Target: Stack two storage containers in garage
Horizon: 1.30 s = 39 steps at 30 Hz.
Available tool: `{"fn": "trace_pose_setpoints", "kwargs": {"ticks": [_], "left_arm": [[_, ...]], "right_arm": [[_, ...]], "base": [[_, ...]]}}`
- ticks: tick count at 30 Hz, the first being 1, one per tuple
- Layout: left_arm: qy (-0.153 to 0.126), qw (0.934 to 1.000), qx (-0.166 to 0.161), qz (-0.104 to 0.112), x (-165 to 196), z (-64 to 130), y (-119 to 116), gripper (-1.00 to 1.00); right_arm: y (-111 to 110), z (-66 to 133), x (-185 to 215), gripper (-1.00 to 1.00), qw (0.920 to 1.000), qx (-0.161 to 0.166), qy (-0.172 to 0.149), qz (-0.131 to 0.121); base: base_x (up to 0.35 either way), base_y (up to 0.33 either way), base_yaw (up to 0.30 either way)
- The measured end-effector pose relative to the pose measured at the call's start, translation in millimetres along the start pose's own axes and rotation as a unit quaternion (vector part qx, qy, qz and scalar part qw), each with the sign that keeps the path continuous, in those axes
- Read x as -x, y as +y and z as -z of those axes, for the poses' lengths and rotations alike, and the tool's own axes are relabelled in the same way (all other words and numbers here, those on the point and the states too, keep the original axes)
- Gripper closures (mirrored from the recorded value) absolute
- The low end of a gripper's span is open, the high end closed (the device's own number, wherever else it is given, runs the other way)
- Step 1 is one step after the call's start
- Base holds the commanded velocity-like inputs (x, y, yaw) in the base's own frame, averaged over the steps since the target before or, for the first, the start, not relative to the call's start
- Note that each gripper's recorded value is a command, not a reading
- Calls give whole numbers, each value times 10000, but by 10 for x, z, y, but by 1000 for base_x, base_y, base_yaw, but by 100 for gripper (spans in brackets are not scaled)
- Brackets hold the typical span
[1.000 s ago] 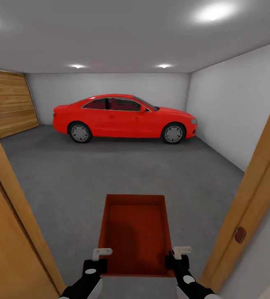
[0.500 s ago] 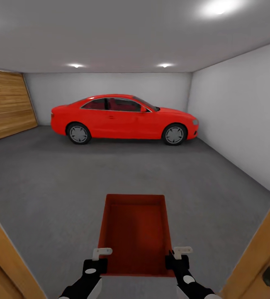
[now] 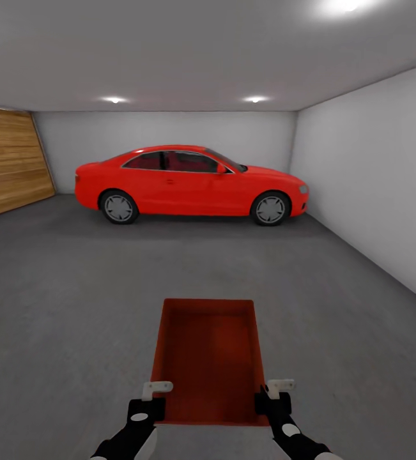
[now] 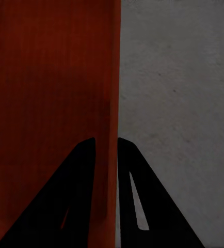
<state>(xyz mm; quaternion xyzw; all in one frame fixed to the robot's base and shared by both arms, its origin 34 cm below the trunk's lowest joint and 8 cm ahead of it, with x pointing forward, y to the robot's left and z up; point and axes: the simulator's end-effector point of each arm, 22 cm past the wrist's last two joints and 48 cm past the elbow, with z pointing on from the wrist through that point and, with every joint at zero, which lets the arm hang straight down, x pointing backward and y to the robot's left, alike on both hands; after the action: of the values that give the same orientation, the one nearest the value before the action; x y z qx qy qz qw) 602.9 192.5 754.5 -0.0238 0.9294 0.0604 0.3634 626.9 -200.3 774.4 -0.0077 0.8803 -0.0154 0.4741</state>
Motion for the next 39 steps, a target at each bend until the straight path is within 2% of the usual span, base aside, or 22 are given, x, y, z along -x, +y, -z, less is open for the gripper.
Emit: {"fn": "trace_pose_setpoints", "kwargs": {"ticks": [39], "left_arm": [[31, 10000, -1, 5, -28, -1, 2, 100]], "right_arm": [[4, 1, -15, 100, 10000, 4, 32, 12]], "base": [[322, 0, 0]]}}
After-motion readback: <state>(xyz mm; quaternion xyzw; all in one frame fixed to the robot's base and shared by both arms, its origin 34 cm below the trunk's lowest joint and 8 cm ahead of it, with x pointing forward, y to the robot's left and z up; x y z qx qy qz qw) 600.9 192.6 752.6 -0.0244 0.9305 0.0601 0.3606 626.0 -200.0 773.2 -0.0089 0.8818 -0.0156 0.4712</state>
